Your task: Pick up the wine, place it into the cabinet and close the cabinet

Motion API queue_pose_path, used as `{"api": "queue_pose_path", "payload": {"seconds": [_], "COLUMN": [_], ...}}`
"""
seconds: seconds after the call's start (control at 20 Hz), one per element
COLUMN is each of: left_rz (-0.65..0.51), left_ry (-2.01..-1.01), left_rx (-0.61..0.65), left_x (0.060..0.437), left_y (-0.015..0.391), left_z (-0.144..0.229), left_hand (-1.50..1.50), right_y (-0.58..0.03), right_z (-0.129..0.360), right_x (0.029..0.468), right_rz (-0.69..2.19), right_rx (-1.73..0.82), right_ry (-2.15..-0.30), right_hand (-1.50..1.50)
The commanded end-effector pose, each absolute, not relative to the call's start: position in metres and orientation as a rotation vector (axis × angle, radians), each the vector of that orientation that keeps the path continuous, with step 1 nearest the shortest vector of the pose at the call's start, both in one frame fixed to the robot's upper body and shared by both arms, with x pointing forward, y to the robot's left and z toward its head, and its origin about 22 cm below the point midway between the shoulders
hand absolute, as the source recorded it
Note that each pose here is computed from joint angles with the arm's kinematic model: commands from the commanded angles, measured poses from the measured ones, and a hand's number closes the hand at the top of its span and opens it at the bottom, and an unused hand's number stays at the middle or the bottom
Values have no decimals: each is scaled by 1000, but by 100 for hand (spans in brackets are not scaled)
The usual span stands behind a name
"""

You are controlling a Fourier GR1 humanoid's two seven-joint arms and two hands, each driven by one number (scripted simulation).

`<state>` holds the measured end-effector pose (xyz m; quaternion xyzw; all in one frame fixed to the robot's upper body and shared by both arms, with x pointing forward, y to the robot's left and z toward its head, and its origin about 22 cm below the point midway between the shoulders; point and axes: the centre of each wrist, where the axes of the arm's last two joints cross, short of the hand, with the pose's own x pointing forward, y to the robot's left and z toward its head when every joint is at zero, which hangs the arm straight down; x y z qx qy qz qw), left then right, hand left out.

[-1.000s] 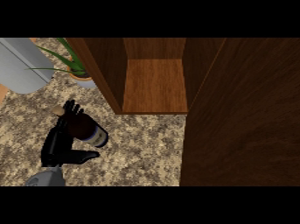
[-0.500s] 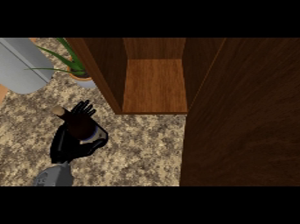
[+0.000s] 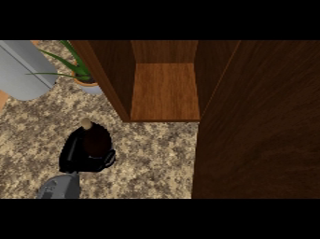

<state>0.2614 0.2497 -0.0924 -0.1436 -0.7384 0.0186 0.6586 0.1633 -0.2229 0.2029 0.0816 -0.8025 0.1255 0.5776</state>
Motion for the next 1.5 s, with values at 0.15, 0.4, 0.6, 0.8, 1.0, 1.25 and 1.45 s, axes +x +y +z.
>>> {"api": "queue_pose_path", "payload": {"seconds": [0.15,0.4,0.6,0.8,1.0,1.25,1.45], "left_rz": [-17,119,55,73,115,76,19], "left_ry": [-1753,-1768,-1875,-1950,-1954,-1913,-1934], "left_rx": [-151,-81,12,31,-117,-215,-219], "left_x": [259,208,203,216,216,198,209], "left_y": [268,308,317,318,300,264,239], "left_z": [-89,-98,-89,-63,-34,7,38], "left_hand": [150,150,150,150,150,150,150], "right_y": [-233,-230,-220,-230,-226,-231,-226], "right_z": [212,203,198,214,212,213,211], "right_x": [131,137,135,123,146,133,138], "right_rz": [313,279,261,280,295,291,277], "right_rx": [238,254,246,265,255,256,252], "right_ry": [-1925,-1937,-1930,-1938,-1914,-1910,-1923], "right_hand": [-150,-150,-150,-150,-150,-150,-150]}}
